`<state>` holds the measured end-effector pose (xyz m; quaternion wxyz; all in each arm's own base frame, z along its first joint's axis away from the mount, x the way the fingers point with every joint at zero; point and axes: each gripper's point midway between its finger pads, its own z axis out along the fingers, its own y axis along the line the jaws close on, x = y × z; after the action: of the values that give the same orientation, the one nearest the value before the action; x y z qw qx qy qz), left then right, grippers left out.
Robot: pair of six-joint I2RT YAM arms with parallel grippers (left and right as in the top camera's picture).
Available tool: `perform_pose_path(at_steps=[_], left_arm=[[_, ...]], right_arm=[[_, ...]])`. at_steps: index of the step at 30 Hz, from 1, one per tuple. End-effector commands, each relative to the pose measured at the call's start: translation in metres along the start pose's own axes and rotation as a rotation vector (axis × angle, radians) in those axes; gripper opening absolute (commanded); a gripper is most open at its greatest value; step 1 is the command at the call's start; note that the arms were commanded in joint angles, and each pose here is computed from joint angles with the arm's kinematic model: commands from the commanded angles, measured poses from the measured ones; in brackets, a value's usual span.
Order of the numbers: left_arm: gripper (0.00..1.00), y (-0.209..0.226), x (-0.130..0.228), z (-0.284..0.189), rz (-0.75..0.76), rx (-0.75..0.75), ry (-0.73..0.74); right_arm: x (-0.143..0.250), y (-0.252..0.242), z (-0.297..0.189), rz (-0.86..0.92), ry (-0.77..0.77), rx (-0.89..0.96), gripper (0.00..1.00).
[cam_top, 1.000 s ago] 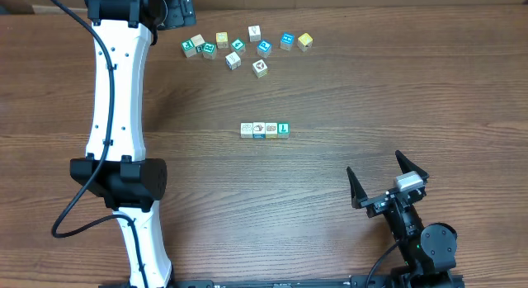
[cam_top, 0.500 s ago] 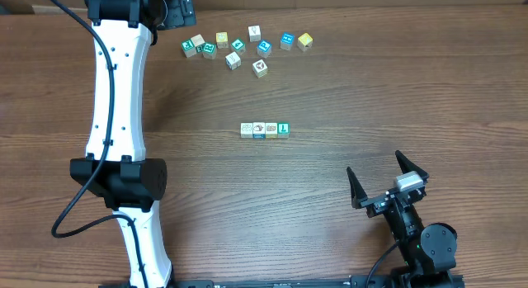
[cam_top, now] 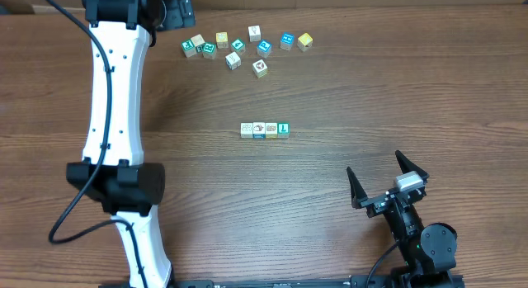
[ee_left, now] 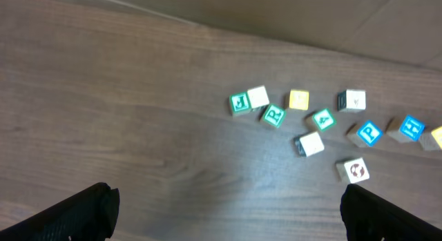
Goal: Form a horizontal line
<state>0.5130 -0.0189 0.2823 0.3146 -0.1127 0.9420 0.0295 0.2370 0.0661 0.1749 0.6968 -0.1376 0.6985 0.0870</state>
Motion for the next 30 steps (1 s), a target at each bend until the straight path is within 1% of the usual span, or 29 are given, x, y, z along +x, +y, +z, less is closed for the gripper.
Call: perform_pose_path(at_steps=[1,4,9,14,17,23,30], left_arm=[[1.00,0.006,0.017,-0.019,0.022,-0.009,0.023],[1.00,0.015,0.049,-0.016,0.038,-0.032,0.107],[1.00,0.034,0.113,-0.021,0.066,-0.071,0.245],[1.00,0.052,0.168,-0.031,0.085,-0.098,0.339],[1.00,0.062,0.193,-0.039,0.090,-0.106,0.370],[1.00,0.074,0.224,-0.059,0.091,-0.107,0.372],[1.00,0.084,0.244,-0.081,0.082,-0.094,0.327]], right_arm=[[0.002,0.002,0.000,-0.001,-0.005,-0.006,1.00],[0.002,0.002,0.000,-0.001,-0.005,-0.006,1.00],[0.002,0.002,0.000,-0.001,-0.005,-0.006,1.00],[0.002,0.002,0.000,-0.001,-0.005,-0.006,1.00],[0.002,0.002,0.000,-0.001,-0.005,-0.006,1.00],[0.002,0.002,0.000,-0.001,-0.005,-0.006,1.00],[0.002,0.002,0.000,-0.001,-0.005,-0.007,1.00]])
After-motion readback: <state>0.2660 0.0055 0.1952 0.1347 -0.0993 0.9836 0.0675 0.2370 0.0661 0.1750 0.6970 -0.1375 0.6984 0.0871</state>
